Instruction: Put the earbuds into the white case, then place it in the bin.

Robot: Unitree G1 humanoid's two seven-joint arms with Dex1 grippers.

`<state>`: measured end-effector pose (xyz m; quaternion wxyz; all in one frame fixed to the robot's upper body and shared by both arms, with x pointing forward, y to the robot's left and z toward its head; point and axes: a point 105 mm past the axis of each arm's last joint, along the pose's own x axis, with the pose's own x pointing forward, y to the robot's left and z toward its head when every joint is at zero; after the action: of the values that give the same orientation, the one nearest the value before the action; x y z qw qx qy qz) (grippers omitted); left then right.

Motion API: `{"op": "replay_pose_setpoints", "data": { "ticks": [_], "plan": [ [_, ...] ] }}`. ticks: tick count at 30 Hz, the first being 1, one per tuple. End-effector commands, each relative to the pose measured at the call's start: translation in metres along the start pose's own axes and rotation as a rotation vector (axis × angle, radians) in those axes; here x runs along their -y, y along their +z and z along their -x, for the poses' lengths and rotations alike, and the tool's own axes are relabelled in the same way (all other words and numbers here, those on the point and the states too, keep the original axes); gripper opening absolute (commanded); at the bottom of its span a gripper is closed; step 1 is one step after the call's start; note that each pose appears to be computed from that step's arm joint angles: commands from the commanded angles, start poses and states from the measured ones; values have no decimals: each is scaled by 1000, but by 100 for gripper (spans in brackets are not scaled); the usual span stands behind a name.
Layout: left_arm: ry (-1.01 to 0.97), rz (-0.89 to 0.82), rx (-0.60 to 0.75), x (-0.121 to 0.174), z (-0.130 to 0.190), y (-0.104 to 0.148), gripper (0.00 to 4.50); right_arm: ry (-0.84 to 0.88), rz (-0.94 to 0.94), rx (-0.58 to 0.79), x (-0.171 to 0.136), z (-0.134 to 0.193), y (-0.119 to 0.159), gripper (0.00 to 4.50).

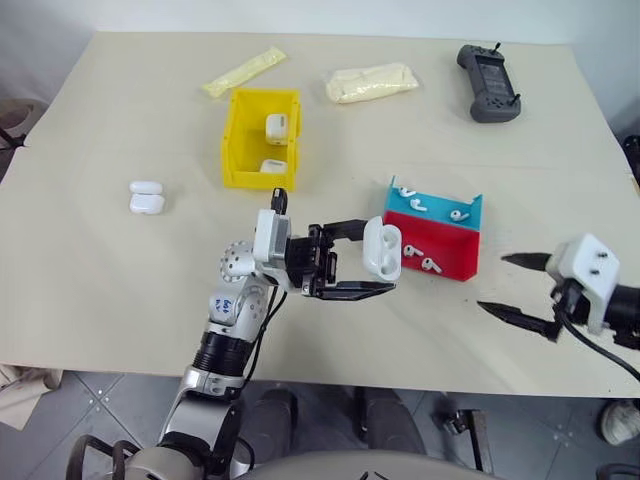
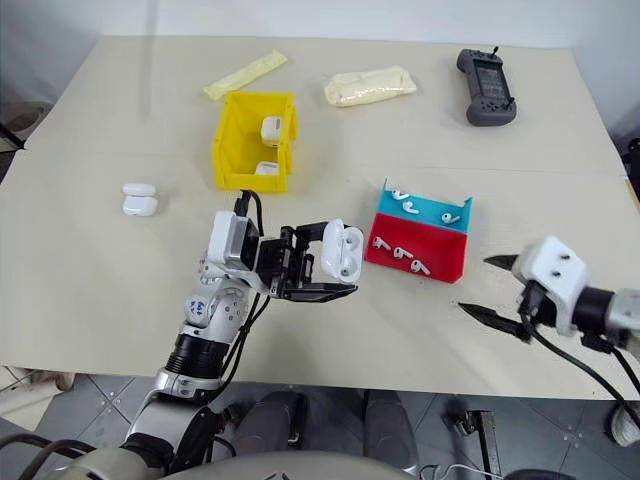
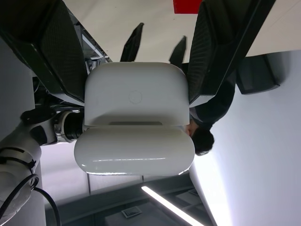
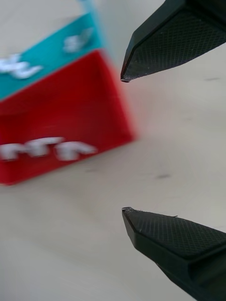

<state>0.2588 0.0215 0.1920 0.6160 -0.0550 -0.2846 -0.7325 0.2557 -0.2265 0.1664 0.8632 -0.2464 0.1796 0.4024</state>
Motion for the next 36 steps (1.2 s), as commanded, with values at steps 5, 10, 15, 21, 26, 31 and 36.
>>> {"op": "replay_pose_setpoints", "data": {
  "ticks": [5,10,15,21,26,31,36],
  "plan": [
    [74,-3,-61,-2,12,-3,279,38,-63,-214,10,-35,19,450],
    [85,4,-73,1,17,-3,279,100,-34,-340,11,-53,19,450],
    [70,1,-73,3,15,-3,279,95,-22,-435,13,-61,11,450],
    [61,4,-68,4,12,-4,279,64,-31,-451,13,-68,8,432],
    [58,19,-66,5,11,-5,279,57,-66,-454,10,-71,9,300],
    [62,23,-68,4,12,-5,279,76,-112,-445,3,-73,12,273],
    [67,22,-69,3,12,-5,279,61,-124,-458,1,-73,9,273]
  ]
}}
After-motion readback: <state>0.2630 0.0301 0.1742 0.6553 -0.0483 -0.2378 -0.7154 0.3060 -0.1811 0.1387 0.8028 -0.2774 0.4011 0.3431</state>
